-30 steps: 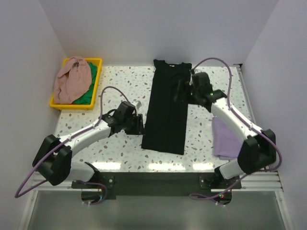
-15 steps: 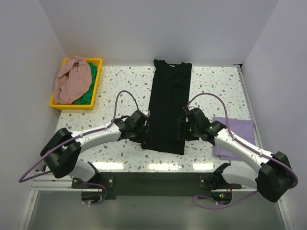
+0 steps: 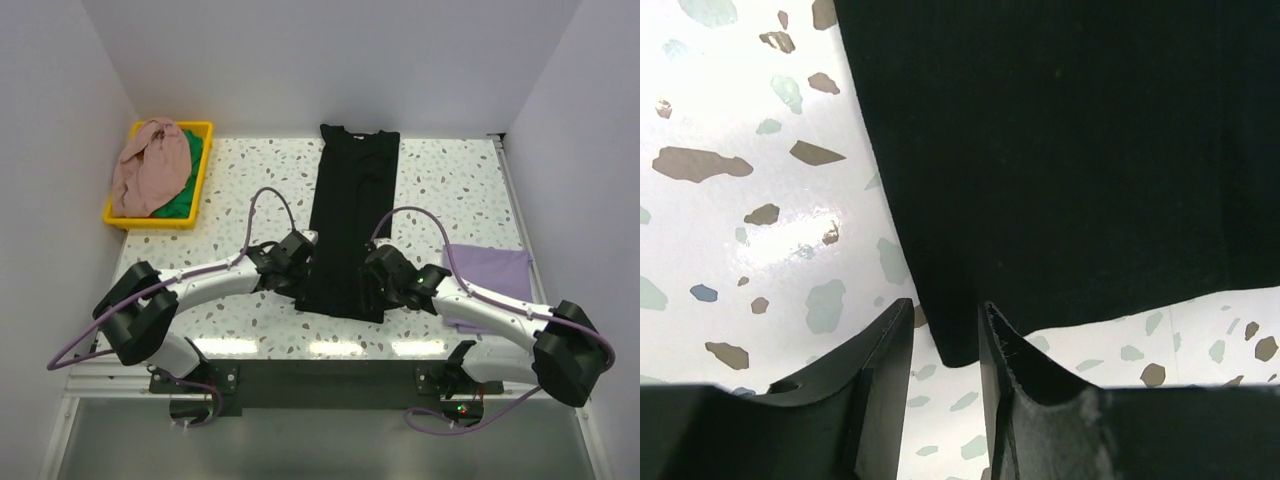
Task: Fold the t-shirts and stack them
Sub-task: Fold the tshirt
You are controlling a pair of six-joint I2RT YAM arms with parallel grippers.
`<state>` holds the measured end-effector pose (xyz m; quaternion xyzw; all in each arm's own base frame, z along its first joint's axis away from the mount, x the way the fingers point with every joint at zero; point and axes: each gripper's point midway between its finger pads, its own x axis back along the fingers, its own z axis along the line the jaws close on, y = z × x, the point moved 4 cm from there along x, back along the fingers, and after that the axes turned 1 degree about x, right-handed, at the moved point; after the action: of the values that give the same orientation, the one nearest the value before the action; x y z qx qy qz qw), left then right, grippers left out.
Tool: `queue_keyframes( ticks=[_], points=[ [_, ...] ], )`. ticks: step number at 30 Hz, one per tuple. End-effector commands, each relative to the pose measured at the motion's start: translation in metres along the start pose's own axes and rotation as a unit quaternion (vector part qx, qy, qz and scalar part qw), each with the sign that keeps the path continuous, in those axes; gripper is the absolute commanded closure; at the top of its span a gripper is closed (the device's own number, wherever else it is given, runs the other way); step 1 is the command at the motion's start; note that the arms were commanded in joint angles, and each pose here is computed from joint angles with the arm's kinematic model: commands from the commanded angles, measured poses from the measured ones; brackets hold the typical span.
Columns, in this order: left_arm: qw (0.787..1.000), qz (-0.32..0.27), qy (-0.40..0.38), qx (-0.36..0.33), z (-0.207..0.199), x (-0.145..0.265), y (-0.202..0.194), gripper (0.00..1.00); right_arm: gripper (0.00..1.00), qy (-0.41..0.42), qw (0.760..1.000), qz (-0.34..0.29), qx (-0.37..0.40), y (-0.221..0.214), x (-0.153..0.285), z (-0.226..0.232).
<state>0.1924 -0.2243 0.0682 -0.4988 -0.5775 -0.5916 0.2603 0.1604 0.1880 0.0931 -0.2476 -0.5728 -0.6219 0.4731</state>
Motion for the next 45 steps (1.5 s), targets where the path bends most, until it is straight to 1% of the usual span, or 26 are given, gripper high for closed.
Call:
queue_keyframes(
  ticks=[1, 6, 11, 16, 19, 20, 24, 29, 32, 35, 39, 40, 41, 45],
  points=[
    [1.0, -0.023, -0.008, -0.016, -0.008, 0.001, 0.014, 0.64, 0.46, -0.016, 1.0, -0.018, -0.012, 0.0, -0.009, -0.001],
    [1.0, -0.017, -0.012, -0.017, -0.008, -0.006, 0.009, 0.66, 0.49, -0.026, 1.0, 0.0, -0.014, -0.014, -0.022, -0.006],
    [1.0, -0.015, -0.013, -0.016, -0.009, -0.008, 0.007, 0.71, 0.54, -0.03, 0.999, 0.01, -0.016, -0.025, -0.027, -0.011],
    [1.0, -0.008, -0.012, -0.02, -0.009, -0.01, 0.005, 0.79, 0.55, -0.032, 0.999, 0.016, -0.017, -0.028, -0.028, -0.013],
    [1.0, -0.002, -0.008, -0.02, -0.007, -0.013, 0.001, 0.82, 0.55, -0.032, 0.999, 0.021, -0.016, -0.031, -0.029, -0.014],
    [1.0, 0.0, -0.008, -0.02, -0.006, -0.013, 0.001, 0.82, 0.55, -0.033, 0.999, 0.022, -0.017, -0.032, -0.029, -0.015],
    [1.0, -0.002, -0.008, -0.02, -0.006, -0.012, 0.001, 0.65, 0.55, -0.032, 0.999, 0.022, -0.018, -0.033, -0.029, -0.015],
    [1.0, 0.002, -0.01, -0.021, -0.007, -0.014, 0.0, 0.64, 0.55, -0.031, 0.999, 0.023, -0.018, -0.034, -0.029, -0.015],
    [1.0, 0.009, -0.008, -0.022, -0.006, -0.017, -0.004, 0.66, 0.55, -0.033, 0.999, 0.023, -0.018, -0.034, -0.03, -0.016],
    [1.0, 0.015, -0.007, -0.024, -0.006, -0.02, -0.007, 0.74, 0.55, -0.033, 0.999, 0.025, -0.017, -0.035, -0.03, -0.016],
    [1.0, 0.011, -0.004, -0.023, -0.006, -0.017, -0.005, 0.91, 0.55, -0.034, 0.999, 0.024, -0.019, -0.036, -0.03, -0.016],
    [1.0, 0.006, -0.005, -0.021, -0.006, -0.013, -0.003, 0.93, 0.55, -0.034, 0.999, 0.024, -0.019, -0.036, -0.03, -0.017],
    [1.0, 0.005, -0.005, -0.021, -0.006, -0.012, -0.003, 0.97, 0.55, -0.035, 0.999, 0.024, -0.02, -0.036, -0.029, -0.017],
    [1.0, -0.003, -0.004, -0.017, -0.005, -0.005, 0.0, 1.0, 0.56, -0.038, 0.999, 0.028, -0.021, -0.038, -0.029, -0.019]
  ],
)
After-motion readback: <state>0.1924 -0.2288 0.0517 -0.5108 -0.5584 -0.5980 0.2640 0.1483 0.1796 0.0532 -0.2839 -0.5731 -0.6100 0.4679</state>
